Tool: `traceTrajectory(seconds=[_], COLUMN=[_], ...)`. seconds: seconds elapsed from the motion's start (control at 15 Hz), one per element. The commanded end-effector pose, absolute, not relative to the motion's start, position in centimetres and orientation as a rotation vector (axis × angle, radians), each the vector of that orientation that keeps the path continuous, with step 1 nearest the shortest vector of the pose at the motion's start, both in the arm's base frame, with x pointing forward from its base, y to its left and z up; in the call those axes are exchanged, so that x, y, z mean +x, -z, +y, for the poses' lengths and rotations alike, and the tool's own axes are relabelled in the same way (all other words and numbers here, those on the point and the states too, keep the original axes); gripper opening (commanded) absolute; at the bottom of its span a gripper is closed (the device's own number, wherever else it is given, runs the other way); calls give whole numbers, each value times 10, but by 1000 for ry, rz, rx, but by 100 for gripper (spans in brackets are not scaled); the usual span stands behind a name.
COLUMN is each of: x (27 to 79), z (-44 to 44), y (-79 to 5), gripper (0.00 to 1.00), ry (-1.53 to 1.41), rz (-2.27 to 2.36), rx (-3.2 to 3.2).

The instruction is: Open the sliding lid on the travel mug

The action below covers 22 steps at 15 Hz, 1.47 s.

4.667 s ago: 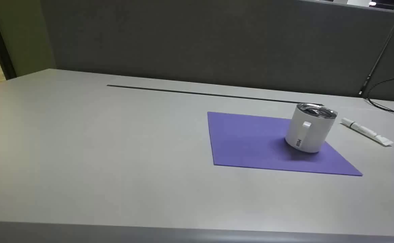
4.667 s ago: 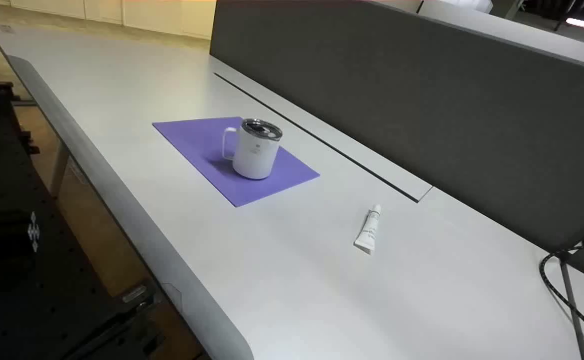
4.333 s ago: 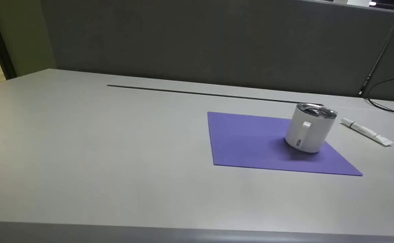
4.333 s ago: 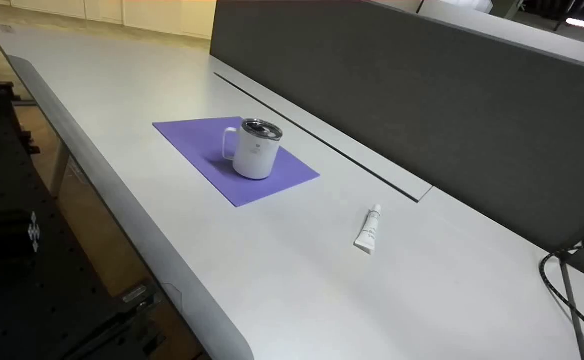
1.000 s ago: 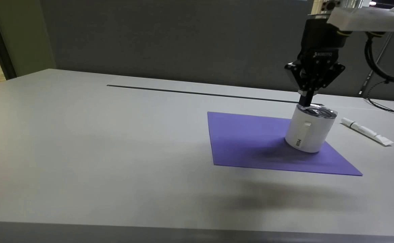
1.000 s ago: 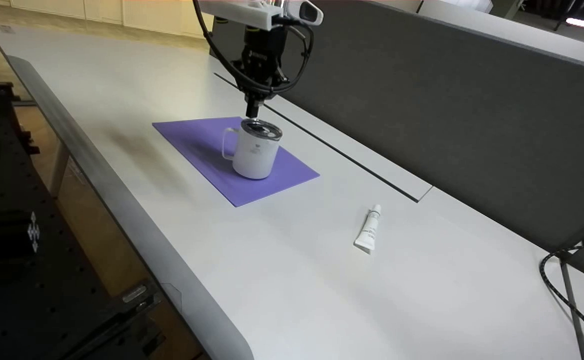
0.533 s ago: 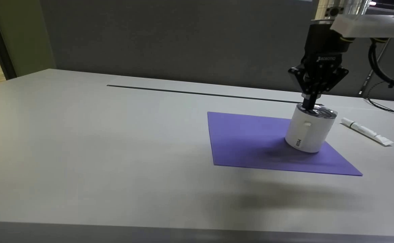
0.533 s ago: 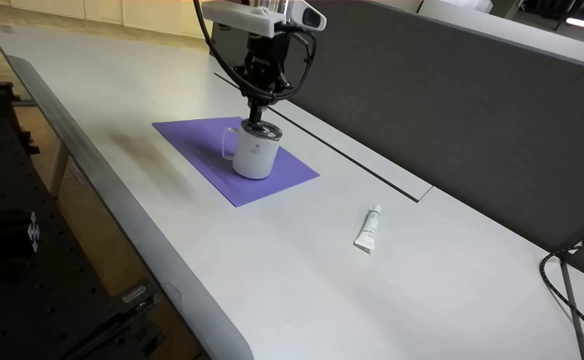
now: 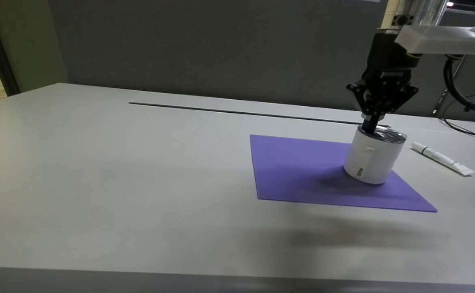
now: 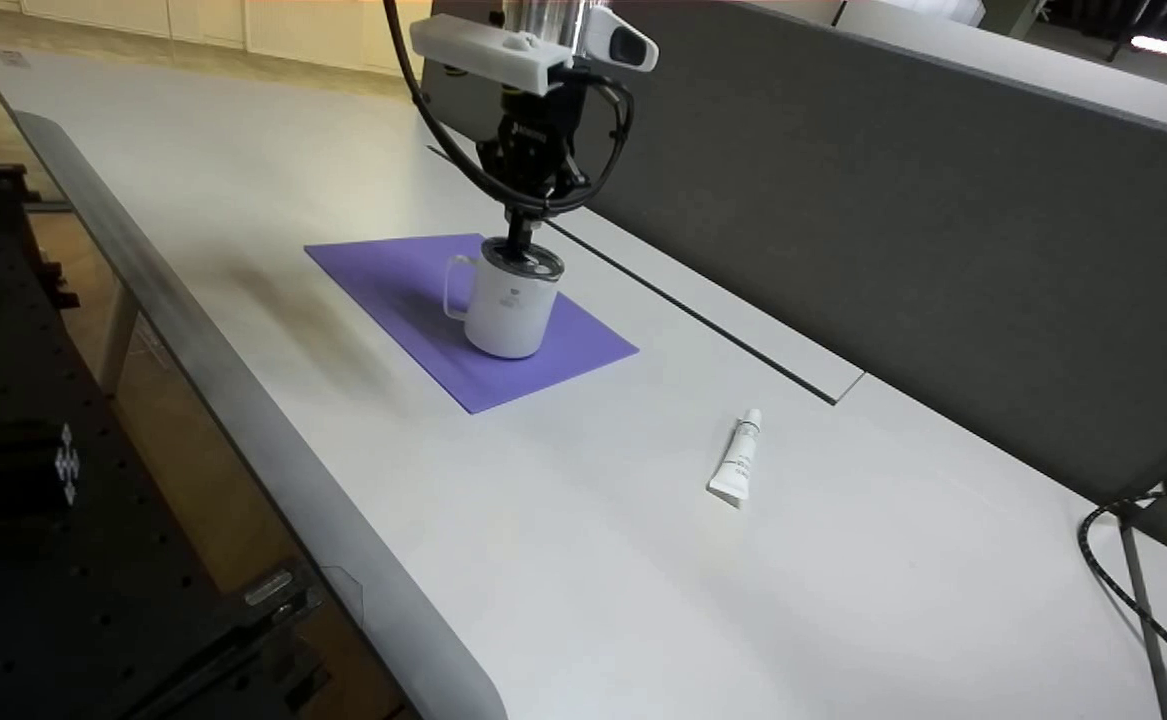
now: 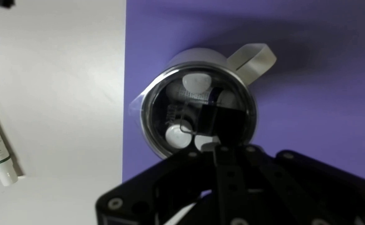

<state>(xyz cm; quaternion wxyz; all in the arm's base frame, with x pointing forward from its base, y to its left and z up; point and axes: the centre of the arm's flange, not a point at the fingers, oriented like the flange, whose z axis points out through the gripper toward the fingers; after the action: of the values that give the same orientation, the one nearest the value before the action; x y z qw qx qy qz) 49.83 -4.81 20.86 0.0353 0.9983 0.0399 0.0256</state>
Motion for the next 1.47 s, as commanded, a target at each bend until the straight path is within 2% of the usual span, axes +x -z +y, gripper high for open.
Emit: traceTrajectory(seconds=[0.0,1.13,1.4], x=[502,510,520], z=[-50,-62,-66], y=[-207,-196,-219], gripper=[0,0,0], ry=[-40,-14,-27], rz=[79,3,-62], rx=[3052,3093,3173])
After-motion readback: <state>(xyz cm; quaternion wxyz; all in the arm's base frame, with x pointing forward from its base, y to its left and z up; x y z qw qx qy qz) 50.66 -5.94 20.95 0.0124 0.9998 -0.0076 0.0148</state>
